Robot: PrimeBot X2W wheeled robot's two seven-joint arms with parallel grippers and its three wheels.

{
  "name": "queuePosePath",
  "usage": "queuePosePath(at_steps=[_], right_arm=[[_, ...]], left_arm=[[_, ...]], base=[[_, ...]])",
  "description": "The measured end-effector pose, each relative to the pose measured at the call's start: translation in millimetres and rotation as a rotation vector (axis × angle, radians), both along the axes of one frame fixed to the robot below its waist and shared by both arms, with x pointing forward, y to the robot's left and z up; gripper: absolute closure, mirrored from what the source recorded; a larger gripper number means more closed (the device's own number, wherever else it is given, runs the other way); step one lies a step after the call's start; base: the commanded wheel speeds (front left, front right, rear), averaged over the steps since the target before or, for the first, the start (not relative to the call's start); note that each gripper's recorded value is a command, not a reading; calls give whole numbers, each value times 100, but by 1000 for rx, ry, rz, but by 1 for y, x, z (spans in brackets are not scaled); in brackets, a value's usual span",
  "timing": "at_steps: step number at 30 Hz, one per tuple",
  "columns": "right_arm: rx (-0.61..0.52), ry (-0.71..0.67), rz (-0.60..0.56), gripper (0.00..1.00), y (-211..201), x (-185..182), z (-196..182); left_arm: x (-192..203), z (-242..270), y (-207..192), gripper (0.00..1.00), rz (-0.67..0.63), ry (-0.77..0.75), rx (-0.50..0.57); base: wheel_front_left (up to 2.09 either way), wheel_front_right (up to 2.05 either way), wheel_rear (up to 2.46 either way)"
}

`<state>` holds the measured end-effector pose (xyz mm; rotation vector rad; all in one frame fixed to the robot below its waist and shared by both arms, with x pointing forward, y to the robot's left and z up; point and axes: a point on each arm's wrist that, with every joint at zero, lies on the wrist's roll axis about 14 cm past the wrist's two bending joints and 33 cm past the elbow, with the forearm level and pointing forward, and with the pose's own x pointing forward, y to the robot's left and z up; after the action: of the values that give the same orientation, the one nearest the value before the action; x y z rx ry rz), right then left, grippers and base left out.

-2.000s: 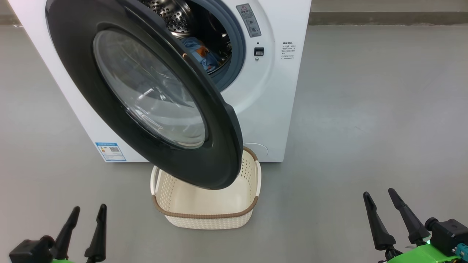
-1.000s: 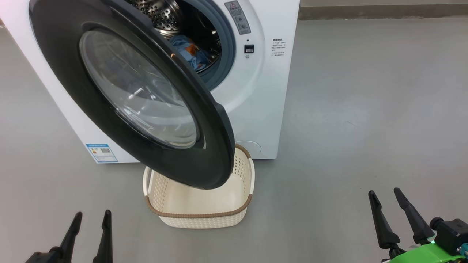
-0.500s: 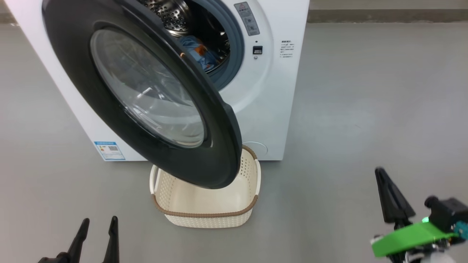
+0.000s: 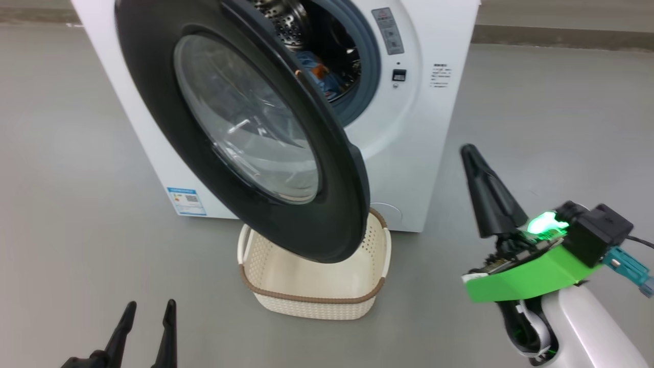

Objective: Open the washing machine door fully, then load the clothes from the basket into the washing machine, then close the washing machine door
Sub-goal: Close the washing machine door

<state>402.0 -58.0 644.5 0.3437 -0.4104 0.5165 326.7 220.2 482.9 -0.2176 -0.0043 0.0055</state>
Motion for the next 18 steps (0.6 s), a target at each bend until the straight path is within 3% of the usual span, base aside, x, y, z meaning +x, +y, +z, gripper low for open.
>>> queuePosePath(at_steps=[7,18], right_arm=[[3,-38,209,100,68,-16,14],[-126,161,396,100,133,-26,-64]], left_arm=[[-10,5,8,0,46,-19,-19],[-15,-3,13,0,93,5,-46]], base=[[0,0,0],[0,0,0]])
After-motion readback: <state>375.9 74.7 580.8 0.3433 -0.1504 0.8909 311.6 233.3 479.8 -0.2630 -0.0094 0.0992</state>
